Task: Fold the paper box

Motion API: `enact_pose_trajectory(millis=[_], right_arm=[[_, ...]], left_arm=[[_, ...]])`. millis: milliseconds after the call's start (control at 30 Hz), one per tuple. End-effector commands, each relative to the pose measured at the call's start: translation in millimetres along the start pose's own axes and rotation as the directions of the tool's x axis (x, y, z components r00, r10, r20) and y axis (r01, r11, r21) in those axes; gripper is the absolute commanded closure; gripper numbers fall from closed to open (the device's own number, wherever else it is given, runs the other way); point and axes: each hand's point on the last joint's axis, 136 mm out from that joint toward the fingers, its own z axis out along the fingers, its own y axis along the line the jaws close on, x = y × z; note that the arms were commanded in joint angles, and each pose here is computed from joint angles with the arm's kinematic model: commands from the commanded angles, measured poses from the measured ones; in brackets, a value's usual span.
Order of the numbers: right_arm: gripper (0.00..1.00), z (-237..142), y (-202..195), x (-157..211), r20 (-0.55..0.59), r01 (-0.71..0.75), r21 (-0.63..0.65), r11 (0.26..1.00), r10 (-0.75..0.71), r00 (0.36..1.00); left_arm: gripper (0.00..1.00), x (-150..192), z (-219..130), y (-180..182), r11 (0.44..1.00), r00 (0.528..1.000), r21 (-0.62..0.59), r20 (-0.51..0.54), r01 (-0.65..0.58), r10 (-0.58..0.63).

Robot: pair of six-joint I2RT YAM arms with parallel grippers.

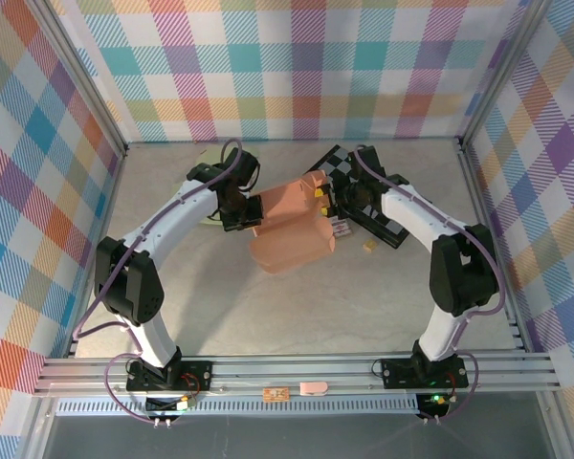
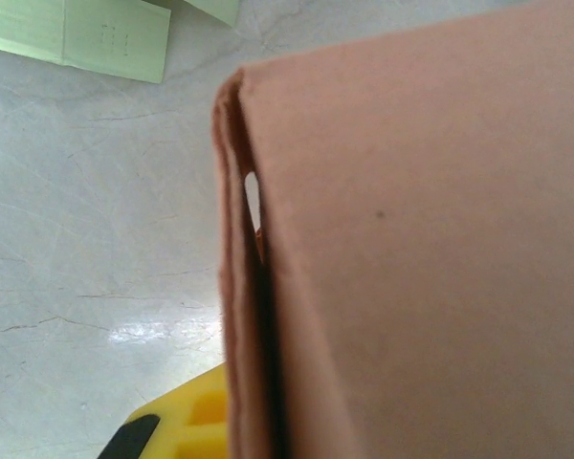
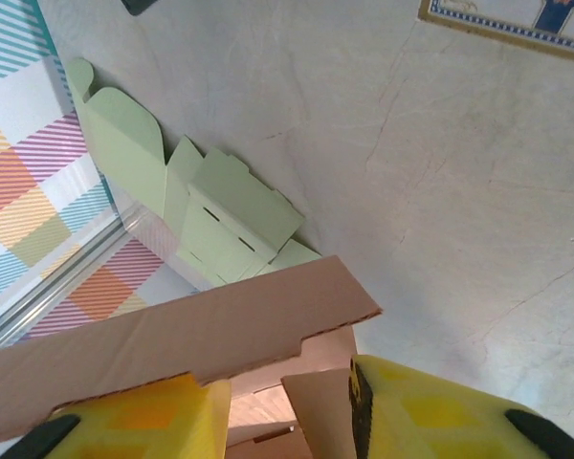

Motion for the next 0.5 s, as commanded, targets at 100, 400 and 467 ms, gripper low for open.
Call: enact_pose_trajectory(millis=[100, 400, 467], right_arm=[[0.67, -11.1, 22.9, 19.6, -0.028, -0.039, -0.091, 0.995, 0.036, 0.999], [0.69, -7.1, 25.0, 29.8, -0.055, -0.019, -0.089, 0.996, 0.014, 0.998], [0.66, -8.9, 26.3, 30.6, -0.047, -0.002, -0.089, 0.996, -0.002, 0.999]], left_arm=[[1.0, 4.6, -3.0, -7.1, 1.0, 1.0, 0.022, -0.009, -0.017, 0.017], [1.0, 1.8, 0.5, -11.0, 0.999, 1.0, 0.029, -0.016, -0.02, 0.02], [1.0, 1.7, 1.0, -10.3, 0.999, 1.0, 0.025, -0.018, -0.02, 0.02]])
